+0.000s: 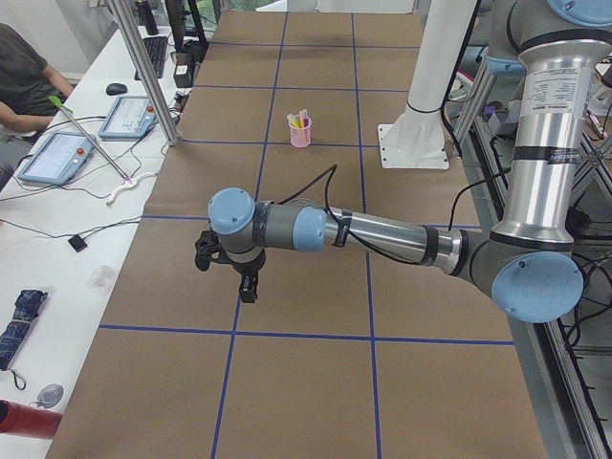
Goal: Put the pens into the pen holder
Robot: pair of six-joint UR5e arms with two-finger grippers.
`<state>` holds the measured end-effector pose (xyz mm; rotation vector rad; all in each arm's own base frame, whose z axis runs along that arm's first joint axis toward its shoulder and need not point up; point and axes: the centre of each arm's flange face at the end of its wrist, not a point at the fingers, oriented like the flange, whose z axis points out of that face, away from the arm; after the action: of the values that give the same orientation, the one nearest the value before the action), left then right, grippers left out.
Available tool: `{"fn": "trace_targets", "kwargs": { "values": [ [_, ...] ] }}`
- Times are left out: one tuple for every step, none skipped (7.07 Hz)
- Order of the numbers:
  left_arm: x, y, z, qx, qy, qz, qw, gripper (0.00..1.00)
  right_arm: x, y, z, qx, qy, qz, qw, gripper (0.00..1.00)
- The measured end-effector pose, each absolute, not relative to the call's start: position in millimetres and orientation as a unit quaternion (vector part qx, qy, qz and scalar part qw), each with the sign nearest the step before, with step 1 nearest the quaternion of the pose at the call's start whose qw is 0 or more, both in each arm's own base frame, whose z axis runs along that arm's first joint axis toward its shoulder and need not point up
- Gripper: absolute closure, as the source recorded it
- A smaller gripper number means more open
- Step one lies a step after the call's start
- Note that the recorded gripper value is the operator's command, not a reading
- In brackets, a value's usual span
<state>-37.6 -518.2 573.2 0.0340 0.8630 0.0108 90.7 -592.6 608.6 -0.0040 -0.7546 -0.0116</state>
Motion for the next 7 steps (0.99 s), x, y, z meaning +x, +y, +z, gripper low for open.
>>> {"fn": "trace_targets", "kwargs": {
  "values": [
    [-39.5,-518.7,575.7,0.017,0.408,0.004,0.913,0.01,88.4,-593.0,605.3,0.001,-0.364,-0.011,0.931,0.00],
    [-40.4,-518.6,577.3,0.017,0.403,0.003,0.915,0.01,84.4,-592.6,602.7,0.004,-0.361,-0.017,0.932,0.00],
    [-40.7,-518.0,578.9,0.015,0.402,0.002,0.916,0.01,80.7,-592.4,601.4,0.005,-0.361,-0.023,0.932,0.00],
    [-40.8,-517.7,579.7,0.014,0.401,0.002,0.916,0.01,76.2,-592.9,599.7,0.006,-0.361,-0.029,0.932,0.00],
    [-40.8,-517.5,580.1,0.014,0.401,0.002,0.916,0.01,72.7,-592.6,598.7,0.006,-0.362,-0.032,0.932,0.00],
    [-40.9,-517.2,580.0,0.015,0.401,0.002,0.916,0.01,70.7,-591.1,599.0,0.006,-0.363,-0.034,0.931,0.00],
    [-41.4,-516.7,578.5,0.016,0.401,0.002,0.916,0.01,70.1,-589.2,600.7,0.005,-0.363,-0.034,0.931,0.00]
  ]
}}
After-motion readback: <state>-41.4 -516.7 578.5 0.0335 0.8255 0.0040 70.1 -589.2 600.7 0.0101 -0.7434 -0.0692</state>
